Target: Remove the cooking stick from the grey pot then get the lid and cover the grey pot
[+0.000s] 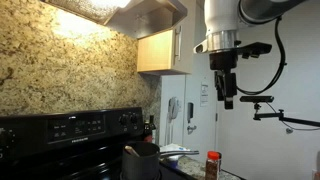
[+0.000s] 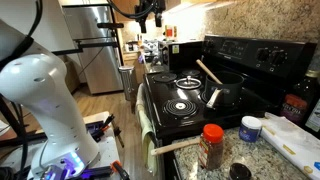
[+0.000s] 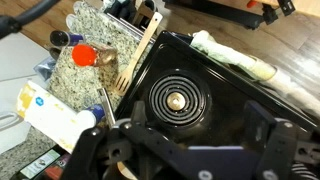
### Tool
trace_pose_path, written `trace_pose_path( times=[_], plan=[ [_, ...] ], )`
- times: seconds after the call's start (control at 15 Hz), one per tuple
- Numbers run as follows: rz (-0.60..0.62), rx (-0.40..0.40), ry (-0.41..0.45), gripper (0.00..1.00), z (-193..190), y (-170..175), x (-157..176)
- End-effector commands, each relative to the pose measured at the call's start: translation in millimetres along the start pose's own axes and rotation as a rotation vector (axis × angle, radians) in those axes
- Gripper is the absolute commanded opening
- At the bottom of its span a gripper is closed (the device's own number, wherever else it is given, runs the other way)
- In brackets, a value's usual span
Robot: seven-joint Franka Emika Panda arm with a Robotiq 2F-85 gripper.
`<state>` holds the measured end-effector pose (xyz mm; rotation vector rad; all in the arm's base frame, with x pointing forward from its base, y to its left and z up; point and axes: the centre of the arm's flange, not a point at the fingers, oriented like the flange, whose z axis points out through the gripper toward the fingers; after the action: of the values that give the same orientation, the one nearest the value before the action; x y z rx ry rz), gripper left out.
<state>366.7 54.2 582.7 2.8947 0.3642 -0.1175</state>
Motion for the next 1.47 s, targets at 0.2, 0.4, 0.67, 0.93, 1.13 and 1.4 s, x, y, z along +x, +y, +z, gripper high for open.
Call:
trace_pose_path(
  times=[0.2, 0.4, 0.67, 0.93, 1.13, 1.4],
  plan=[
    [0.077, 0.056, -0.031, 1.00, -4, 4, 23],
    [0.178, 0.132, -0.053, 1.00, -8, 2, 62],
    [0.378, 0.209, -0.073, 1.00, -3, -3, 134],
    [0.590, 0.247, -0.062, 1.00, 16, 12, 195],
    [0.586, 0.236, -0.057, 1.00, 30, 14, 189],
    [0.593, 0.239, -0.065, 1.00, 36, 16, 197]
  ],
)
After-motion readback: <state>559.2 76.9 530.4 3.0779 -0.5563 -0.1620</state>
